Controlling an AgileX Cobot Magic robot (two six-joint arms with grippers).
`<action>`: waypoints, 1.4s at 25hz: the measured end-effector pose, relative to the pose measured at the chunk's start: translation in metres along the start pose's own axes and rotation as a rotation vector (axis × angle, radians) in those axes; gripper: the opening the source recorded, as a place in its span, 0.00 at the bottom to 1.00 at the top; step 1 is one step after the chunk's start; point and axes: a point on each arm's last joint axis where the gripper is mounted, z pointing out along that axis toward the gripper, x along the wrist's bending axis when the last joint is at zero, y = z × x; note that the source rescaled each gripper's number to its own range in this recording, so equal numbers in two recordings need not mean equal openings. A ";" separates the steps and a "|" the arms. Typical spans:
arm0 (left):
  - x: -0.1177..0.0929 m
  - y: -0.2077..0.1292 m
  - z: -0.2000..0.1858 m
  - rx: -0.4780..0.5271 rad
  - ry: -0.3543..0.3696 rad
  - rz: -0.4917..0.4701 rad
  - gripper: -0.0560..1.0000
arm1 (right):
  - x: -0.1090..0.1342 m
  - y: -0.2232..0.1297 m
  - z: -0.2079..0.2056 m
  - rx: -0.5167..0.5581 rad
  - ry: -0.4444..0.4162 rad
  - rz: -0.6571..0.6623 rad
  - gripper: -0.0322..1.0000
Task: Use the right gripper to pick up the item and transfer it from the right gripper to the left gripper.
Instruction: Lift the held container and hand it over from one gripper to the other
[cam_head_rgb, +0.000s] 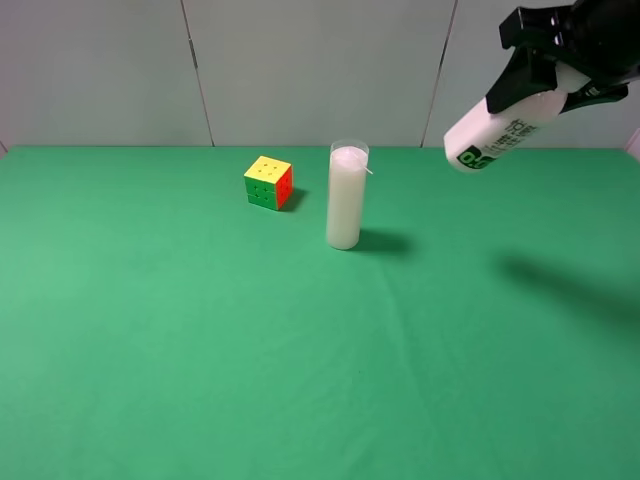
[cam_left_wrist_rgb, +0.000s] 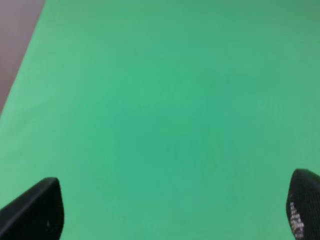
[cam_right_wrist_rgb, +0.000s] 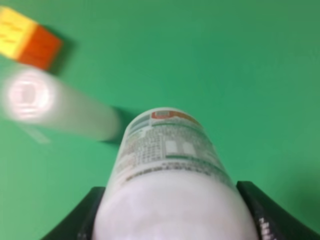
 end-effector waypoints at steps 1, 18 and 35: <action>0.001 0.000 0.000 -0.001 0.007 0.004 1.00 | 0.003 0.000 -0.002 -0.005 0.029 -0.010 0.06; -0.018 0.025 0.010 -0.037 -0.176 0.025 1.00 | 0.029 0.015 -0.013 -0.177 0.285 -0.184 0.06; -0.078 0.096 0.122 -0.139 -0.553 0.640 1.00 | 0.028 0.016 -0.013 -0.192 0.279 -0.200 0.06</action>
